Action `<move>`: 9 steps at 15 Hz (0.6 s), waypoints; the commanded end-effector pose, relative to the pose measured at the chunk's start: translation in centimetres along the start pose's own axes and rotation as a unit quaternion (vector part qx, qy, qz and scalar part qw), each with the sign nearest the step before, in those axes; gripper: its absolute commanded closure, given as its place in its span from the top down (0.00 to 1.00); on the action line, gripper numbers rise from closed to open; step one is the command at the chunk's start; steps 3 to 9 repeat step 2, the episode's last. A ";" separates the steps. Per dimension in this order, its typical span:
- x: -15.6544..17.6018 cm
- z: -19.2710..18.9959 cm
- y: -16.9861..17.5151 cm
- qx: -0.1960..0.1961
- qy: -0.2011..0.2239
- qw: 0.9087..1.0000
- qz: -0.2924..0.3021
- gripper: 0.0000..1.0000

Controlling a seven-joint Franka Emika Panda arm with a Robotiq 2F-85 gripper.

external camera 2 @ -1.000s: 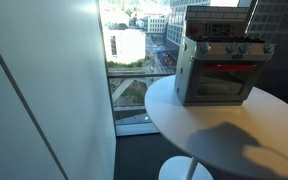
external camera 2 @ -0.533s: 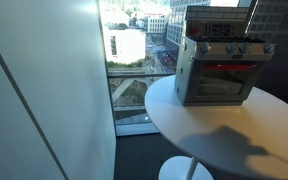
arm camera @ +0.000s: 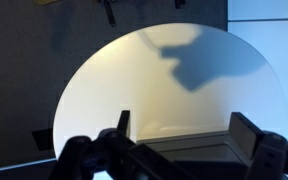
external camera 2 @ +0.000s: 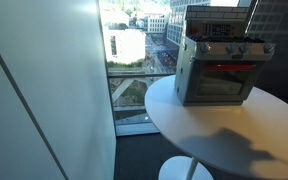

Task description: Turn the knob on the far right to the right

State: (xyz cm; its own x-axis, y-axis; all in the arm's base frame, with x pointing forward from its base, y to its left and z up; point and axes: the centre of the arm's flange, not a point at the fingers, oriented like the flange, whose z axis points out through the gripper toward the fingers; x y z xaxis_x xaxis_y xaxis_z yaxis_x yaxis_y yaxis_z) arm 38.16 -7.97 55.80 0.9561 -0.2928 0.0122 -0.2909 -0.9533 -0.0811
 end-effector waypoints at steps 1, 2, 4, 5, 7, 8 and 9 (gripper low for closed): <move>0.0 0.0 0.0 0.000 0.000 1.000 0.000 1.00; 0.0 0.1 0.0 0.000 -0.001 1.000 0.000 1.00; 0.0 0.1 0.0 0.000 -0.001 1.000 0.000 1.00; 0.0 0.1 0.0 0.000 -0.001 1.000 0.000 1.00; 0.0 0.1 0.0 0.000 -0.001 1.000 0.000 1.00; 0.0 0.1 0.0 0.000 -0.001 1.000 0.000 1.00; 0.0 0.1 0.0 0.000 -0.001 1.000 0.000 1.00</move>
